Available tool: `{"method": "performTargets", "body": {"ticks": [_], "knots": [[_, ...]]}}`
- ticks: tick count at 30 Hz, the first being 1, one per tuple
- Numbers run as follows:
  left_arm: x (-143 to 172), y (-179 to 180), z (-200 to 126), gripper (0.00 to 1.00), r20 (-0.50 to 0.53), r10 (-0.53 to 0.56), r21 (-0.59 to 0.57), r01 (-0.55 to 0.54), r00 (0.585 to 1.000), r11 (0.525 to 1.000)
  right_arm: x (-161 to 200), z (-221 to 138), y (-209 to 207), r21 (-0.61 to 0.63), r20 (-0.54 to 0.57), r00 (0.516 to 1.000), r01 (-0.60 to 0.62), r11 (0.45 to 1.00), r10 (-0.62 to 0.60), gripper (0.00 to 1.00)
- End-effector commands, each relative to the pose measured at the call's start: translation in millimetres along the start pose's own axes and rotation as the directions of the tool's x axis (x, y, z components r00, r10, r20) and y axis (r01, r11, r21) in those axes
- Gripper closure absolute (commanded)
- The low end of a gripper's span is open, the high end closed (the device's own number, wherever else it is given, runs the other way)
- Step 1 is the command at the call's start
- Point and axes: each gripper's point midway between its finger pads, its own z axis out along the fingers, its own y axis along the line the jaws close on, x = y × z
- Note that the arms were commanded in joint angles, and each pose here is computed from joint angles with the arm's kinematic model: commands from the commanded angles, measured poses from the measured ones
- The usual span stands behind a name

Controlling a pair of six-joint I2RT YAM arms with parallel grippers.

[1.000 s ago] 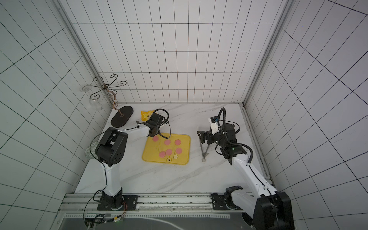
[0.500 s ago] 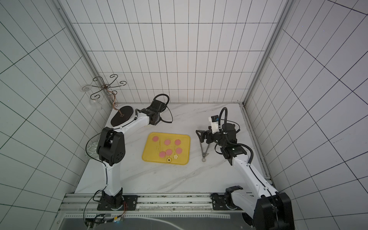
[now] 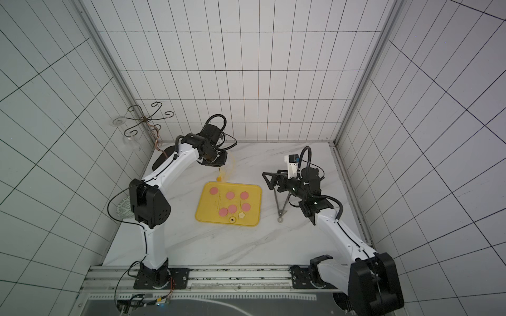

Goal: Put the cookies into a resealable bag to prevent moisture
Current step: Pick up the ziploc bag from the center of the board.

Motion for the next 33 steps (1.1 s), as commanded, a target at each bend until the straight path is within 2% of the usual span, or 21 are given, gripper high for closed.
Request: {"method": "performTargets", "body": {"ticks": [1, 4, 6, 9, 14, 18, 22, 26, 30, 33], "knots": [[21, -23, 7, 1.0, -0.109, -0.117, 0.146, 0.132, 0.987, 0.98, -11, 3, 0, 0.019, 0.036, 0.999, -0.016, 1.0, 0.016, 0.0], [21, -20, 9, 1.0, -0.119, -0.127, 0.142, 0.143, 0.985, 0.979, -7, 1, -12, 0.098, 0.02, 1.0, -0.025, 0.995, 0.023, 0.01], [19, -19, 10, 1.0, -0.117, -0.131, 0.15, 0.147, 0.985, 0.978, 1, -2, -30, 0.202, -0.014, 0.999, -0.039, 0.979, 0.043, 0.01], [18, -15, 17, 1.0, -0.127, -0.139, 0.144, 0.157, 0.982, 0.977, 20, -14, -63, 0.39, -0.065, 0.994, -0.058, 0.919, 0.091, 0.01], [12, -16, 18, 1.0, -0.125, -0.155, 0.165, 0.174, 0.98, 0.971, 45, -40, -87, 0.54, -0.105, 0.992, 0.001, 0.842, 0.066, 0.01], [0, -21, 7, 1.0, -0.107, -0.181, 0.22, 0.201, 0.978, 0.955, 71, -46, -94, 0.557, -0.129, 0.989, 0.009, 0.831, 0.076, 0.01], [-12, -29, -11, 1.0, -0.088, -0.216, 0.305, 0.232, 0.972, 0.923, 66, -36, -85, 0.51, -0.111, 0.992, 0.003, 0.86, 0.063, 0.01], [-20, -39, -25, 1.0, -0.085, -0.255, 0.41, 0.267, 0.963, 0.872, 81, -36, -105, 0.59, -0.175, 0.98, 0.032, 0.807, 0.089, 0.02], [-23, -43, -30, 1.0, -0.094, -0.273, 0.459, 0.285, 0.957, 0.841, 95, -28, -113, 0.603, -0.21, 0.968, 0.02, 0.798, 0.134, 0.02], [-28, -48, -34, 1.0, -0.095, -0.29, 0.498, 0.298, 0.952, 0.814, 101, -22, -120, 0.616, -0.235, 0.965, 0.054, 0.786, 0.118, 0.02]]}}
